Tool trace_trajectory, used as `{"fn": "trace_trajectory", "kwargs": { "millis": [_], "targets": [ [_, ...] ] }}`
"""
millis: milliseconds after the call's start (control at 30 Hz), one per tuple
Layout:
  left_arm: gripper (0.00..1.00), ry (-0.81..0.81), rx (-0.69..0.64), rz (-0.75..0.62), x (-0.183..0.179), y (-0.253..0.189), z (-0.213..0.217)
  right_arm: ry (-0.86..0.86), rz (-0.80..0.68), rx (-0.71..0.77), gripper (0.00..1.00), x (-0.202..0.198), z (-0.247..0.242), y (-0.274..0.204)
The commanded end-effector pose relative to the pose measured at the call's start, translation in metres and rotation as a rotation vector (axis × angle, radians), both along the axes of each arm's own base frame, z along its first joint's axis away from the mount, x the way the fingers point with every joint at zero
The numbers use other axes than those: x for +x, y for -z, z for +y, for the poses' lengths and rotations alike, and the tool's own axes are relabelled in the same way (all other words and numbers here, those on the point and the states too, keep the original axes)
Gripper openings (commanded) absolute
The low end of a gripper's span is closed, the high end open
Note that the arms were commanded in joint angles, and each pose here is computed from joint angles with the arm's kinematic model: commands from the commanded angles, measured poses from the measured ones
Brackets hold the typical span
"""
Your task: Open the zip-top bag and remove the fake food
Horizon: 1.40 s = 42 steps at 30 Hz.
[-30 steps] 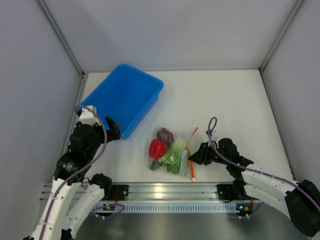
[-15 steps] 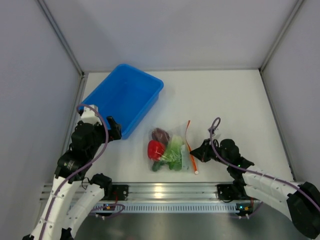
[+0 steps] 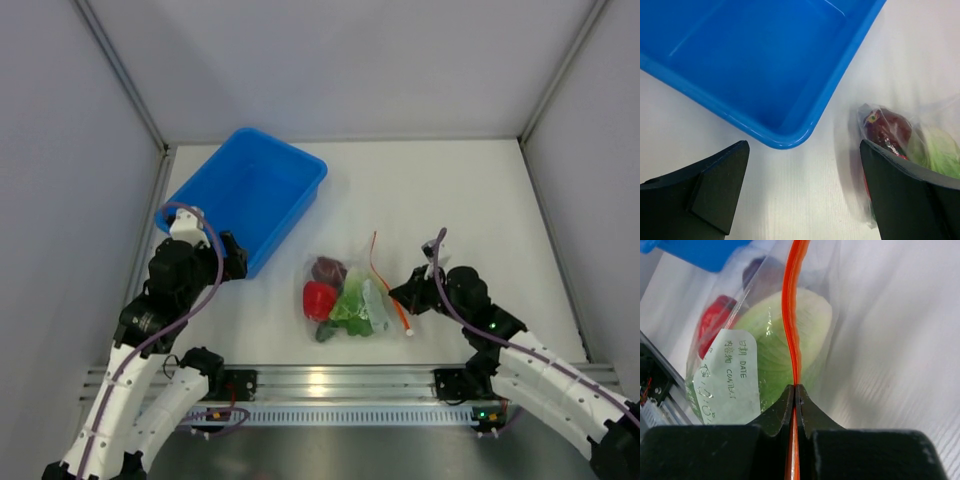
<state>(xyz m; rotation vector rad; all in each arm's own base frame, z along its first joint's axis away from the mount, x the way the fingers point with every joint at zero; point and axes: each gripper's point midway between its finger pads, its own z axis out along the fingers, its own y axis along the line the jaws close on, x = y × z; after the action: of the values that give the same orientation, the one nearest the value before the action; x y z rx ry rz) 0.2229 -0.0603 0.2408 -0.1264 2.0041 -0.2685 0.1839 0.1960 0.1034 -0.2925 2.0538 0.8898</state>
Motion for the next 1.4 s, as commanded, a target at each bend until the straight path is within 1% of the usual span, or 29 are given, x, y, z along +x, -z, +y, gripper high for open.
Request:
{"fn": "trace_trajectory", "kwargs": {
  "millis": [0, 67, 100, 167, 200, 267, 300, 333, 367, 400, 467, 533, 633, 700, 867, 900, 1000, 1067, 1100, 1133, 1167, 1233, 1267, 1300, 1333, 1367],
  "targets": [
    [0.98, 0.067, -0.061, -0.076, 0.008, -0.032, -0.017, 0.022, -0.080, -0.073, 0.00, 0.013, -0.005, -0.041],
    [0.98, 0.102, -0.083, -0.089, 0.009, -0.041, -0.024, 0.029, -0.078, -0.135, 0.00, 0.014, -0.012, -0.044],
    [0.98, 0.117, -0.093, -0.097, 0.008, -0.045, -0.027, 0.035, -0.101, -0.141, 0.00, 0.018, -0.012, -0.059],
    [0.98, 0.146, -0.106, -0.113, 0.008, -0.054, -0.033, 0.032, -0.099, -0.177, 0.00, 0.019, -0.015, -0.066],
    [0.98, 0.199, -0.118, -0.114, 0.007, -0.060, -0.042, 0.024, -0.115, -0.173, 0.00, 0.021, -0.013, -0.080],
    [0.98, 0.238, -0.126, -0.114, 0.008, -0.066, -0.049, 0.015, -0.110, -0.205, 0.00, 0.021, -0.014, -0.087],
    [0.98, 0.260, -0.123, -0.099, 0.011, -0.065, -0.054, 0.010, -0.124, -0.209, 0.00, 0.024, -0.011, -0.100],
    [0.98, 0.301, -0.135, -0.109, 0.009, -0.074, -0.060, 0.000, -0.132, -0.219, 0.00, 0.024, -0.009, -0.105],
    [0.98, 0.317, -0.137, -0.093, 0.012, -0.073, -0.065, -0.017, -0.110, -0.265, 0.00, 0.023, -0.010, -0.099],
    [0.98, 0.330, -0.139, -0.092, 0.014, -0.076, -0.067, -0.015, -0.129, -0.272, 0.00, 0.026, -0.008, -0.113],
    [0.98, 0.371, -0.157, -0.105, 0.014, -0.088, -0.075, -0.037, -0.134, -0.313, 0.00, 0.026, -0.004, -0.116],
    [0.98, 0.391, -0.172, -0.104, 0.017, -0.092, -0.081, -0.010, -0.140, -0.359, 0.00, 0.031, -0.005, -0.123],
    [0.98, 0.445, -0.211, -0.124, 0.016, -0.101, -0.091, -0.042, -0.163, -0.380, 0.00, 0.028, 0.006, -0.135],
    [0.98, 0.514, -0.243, -0.131, 0.012, -0.105, -0.103, -0.031, -0.182, -0.398, 0.00, 0.030, 0.009, -0.145],
    [0.98, 0.599, -0.233, -0.100, 0.010, -0.097, -0.123, -0.074, -0.212, -0.453, 0.00, 0.023, 0.025, -0.160],
    [0.98, 0.606, -0.228, -0.096, 0.009, -0.095, -0.126, -0.071, -0.229, -0.448, 0.00, 0.024, 0.027, -0.169],
    [0.98, 0.670, -0.210, -0.071, 0.004, -0.080, -0.144, -0.094, -0.236, -0.463, 0.00, 0.021, 0.034, -0.168],
    [0.98, 0.732, -0.194, -0.114, 0.000, -0.077, -0.163, -0.096, -0.239, -0.464, 0.00, 0.021, 0.037, -0.163],
    [0.98, 0.708, -0.175, -0.126, 0.004, -0.070, -0.166, -0.099, -0.239, -0.462, 0.00, 0.021, 0.037, -0.162],
    [0.98, 0.747, -0.163, -0.113, -0.004, -0.054, -0.177, -0.101, -0.241, -0.454, 0.00, 0.020, 0.038, -0.161],
    [0.98, 0.779, -0.162, -0.203, -0.002, -0.064, -0.184, -0.116, -0.239, -0.444, 0.00, 0.017, 0.039, -0.159],
    [0.98, 0.867, -0.177, -0.252, -0.011, -0.051, -0.197, -0.126, -0.242, -0.433, 0.00, 0.015, 0.041, -0.159],
    [0.98, 0.900, -0.198, -0.382, -0.012, -0.072, -0.202, -0.128, -0.240, -0.434, 0.00, 0.015, 0.041, -0.158],
    [0.98, 0.921, -0.211, -0.458, -0.014, -0.080, -0.204, -0.130, -0.239, -0.436, 0.00, 0.014, 0.040, -0.157],
    [0.98, 0.957, -0.209, -0.479, -0.019, -0.068, -0.208, -0.134, -0.238, -0.437, 0.00, 0.013, 0.040, -0.157],
    [0.98, 0.985, -0.192, -0.580, -0.020, -0.082, -0.211, -0.138, -0.241, -0.434, 0.00, 0.012, 0.039, -0.157]
  ]
}}
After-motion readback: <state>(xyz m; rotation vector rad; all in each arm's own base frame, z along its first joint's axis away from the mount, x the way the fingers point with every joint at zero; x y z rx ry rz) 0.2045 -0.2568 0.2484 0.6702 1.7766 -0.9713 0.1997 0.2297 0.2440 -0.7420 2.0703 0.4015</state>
